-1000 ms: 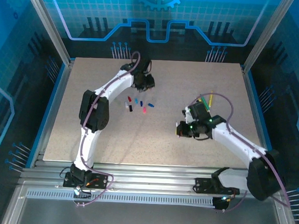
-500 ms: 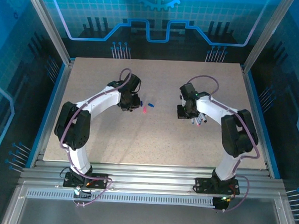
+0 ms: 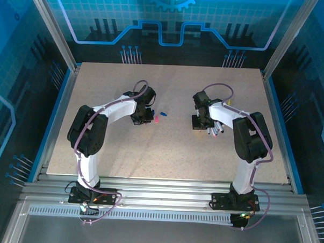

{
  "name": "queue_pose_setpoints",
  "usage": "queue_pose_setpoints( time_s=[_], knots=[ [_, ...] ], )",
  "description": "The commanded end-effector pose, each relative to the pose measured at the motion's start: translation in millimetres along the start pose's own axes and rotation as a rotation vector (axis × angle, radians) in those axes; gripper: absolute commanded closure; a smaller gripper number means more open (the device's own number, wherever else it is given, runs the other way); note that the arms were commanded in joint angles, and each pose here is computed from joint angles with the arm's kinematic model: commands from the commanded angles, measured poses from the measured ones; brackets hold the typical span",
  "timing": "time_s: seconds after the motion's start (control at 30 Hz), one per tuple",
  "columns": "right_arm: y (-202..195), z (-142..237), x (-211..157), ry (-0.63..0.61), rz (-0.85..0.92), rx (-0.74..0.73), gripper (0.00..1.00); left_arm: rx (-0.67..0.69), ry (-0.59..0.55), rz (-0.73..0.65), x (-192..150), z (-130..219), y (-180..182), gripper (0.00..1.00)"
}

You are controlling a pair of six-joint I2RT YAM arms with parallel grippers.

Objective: Open the pen caps

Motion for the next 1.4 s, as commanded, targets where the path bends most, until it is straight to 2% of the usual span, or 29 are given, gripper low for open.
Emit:
queue_pose_setpoints(
  time_s=[0.0, 0.17, 0.3, 0.4, 0.7, 1.03, 1.27, 1.37],
  knots=[
    [-13.4, -0.6, -2.2, 0.004, -0.025, -0.039, 0.96, -0.015, 0.004, -0.016, 4.2, -5.6, -14.5, 1.00],
    [-20.1, 0.4, -4.8, 0.004, -0.042, -0.042, 0.91, -0.003, 0.025, -0.011, 6.2, -18.0, -19.8, 0.99],
    [-23.4, 3.4, -5.6, -0.004, -0.055, -0.039, 0.79, -0.001, 0.030, -0.011, 8.1, -22.5, -22.0, 0.79],
    [-24.5, 5.8, -5.6, -0.008, -0.063, -0.036, 0.75, -0.005, 0.031, -0.013, 9.8, -23.1, -23.6, 0.71],
    [-22.9, 21.2, -3.6, -0.041, -0.076, -0.006, 0.73, -0.015, 0.006, -0.019, 15.7, -14.7, -26.6, 0.68],
    [-17.9, 73.7, 1.6, -0.147, -0.091, 0.091, 0.68, -0.020, -0.119, -0.045, 27.6, 45.7, -24.9, 0.68],
    [-8.4, 117.9, 4.2, -0.257, -0.065, 0.209, 0.65, -0.055, -0.279, -0.038, 30.9, 102.2, -17.4, 0.64],
    [-1.0, 131.0, 0.6, -0.326, -0.028, 0.279, 0.52, -0.082, -0.366, -0.050, 28.1, 116.1, -12.7, 0.62]
  ],
)
Point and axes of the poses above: each hand's point on the last joint's axis, 136 mm out from that joint toward the fingers, its own z axis back along the fingers, its own y axis along the line the jaws close on, x = y × z, the point moved 5 cm from there along z, back along the fingers, and after that the axes turned 10 degrees about -z, right-handed, at the moved point
